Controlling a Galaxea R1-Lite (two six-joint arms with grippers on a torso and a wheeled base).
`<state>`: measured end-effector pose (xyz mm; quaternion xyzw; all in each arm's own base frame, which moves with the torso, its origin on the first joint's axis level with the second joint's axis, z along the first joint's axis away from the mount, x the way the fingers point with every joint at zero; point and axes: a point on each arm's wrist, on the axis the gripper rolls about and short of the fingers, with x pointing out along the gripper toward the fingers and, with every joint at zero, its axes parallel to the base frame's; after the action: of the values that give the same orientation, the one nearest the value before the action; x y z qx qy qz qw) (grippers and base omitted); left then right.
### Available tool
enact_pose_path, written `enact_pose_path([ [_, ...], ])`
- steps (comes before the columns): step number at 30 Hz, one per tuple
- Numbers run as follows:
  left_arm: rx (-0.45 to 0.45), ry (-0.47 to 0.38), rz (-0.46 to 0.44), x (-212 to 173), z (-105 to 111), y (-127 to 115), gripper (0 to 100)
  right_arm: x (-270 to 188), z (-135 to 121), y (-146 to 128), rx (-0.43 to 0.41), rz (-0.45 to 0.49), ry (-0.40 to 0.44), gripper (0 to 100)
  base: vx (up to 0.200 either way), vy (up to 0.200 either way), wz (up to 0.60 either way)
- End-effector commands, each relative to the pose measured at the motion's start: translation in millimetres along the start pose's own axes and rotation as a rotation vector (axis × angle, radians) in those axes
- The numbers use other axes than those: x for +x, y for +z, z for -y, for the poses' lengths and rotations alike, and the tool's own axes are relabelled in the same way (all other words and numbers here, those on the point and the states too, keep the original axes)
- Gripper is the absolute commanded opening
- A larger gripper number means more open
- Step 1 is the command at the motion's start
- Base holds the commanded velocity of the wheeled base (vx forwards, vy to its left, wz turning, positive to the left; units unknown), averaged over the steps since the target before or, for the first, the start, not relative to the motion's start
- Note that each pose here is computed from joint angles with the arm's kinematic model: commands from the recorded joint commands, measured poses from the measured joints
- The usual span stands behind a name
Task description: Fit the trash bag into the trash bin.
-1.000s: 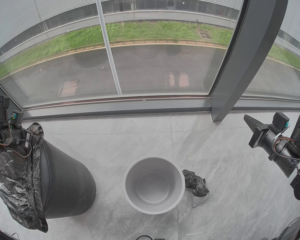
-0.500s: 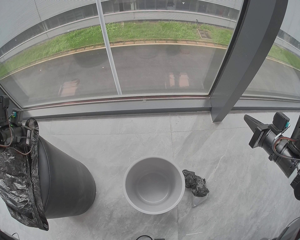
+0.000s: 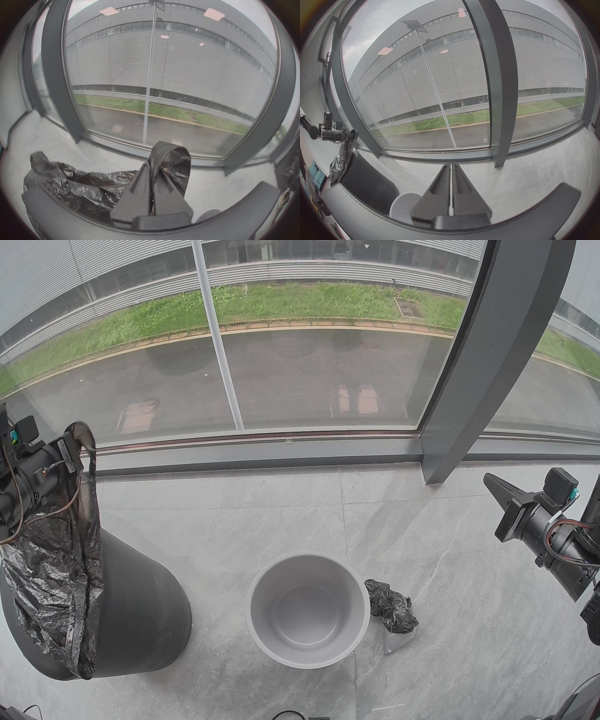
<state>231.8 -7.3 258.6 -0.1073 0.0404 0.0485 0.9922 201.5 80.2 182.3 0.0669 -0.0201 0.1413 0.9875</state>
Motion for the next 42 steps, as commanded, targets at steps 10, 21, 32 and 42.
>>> enact_pose_path([
  [10,-0.261,-0.473,0.063,-75.9,110.8,26.2,0,-18.5,-55.4,-0.7,0.064,0.002,0.145,0,0.000,0.000,0.00],
  [21,-0.247,-0.585,0.002,-80.6,158.8,28.0,0,-15.1,-97.4,-29.8,-0.004,-0.111,0.274,0,0.000,0.000,0.00],
  [32,-0.216,-0.659,-0.064,-83.3,180.0,13.8,0,-10.0,-106.5,-47.7,-0.034,-0.176,0.299,100,0.000,0.000,0.00],
  [42,-0.211,-0.695,-0.082,-87.5,191.2,10.0,0,17.9,-119.1,-83.0,-0.060,-0.243,0.282,100,0.000,0.000,0.00],
])
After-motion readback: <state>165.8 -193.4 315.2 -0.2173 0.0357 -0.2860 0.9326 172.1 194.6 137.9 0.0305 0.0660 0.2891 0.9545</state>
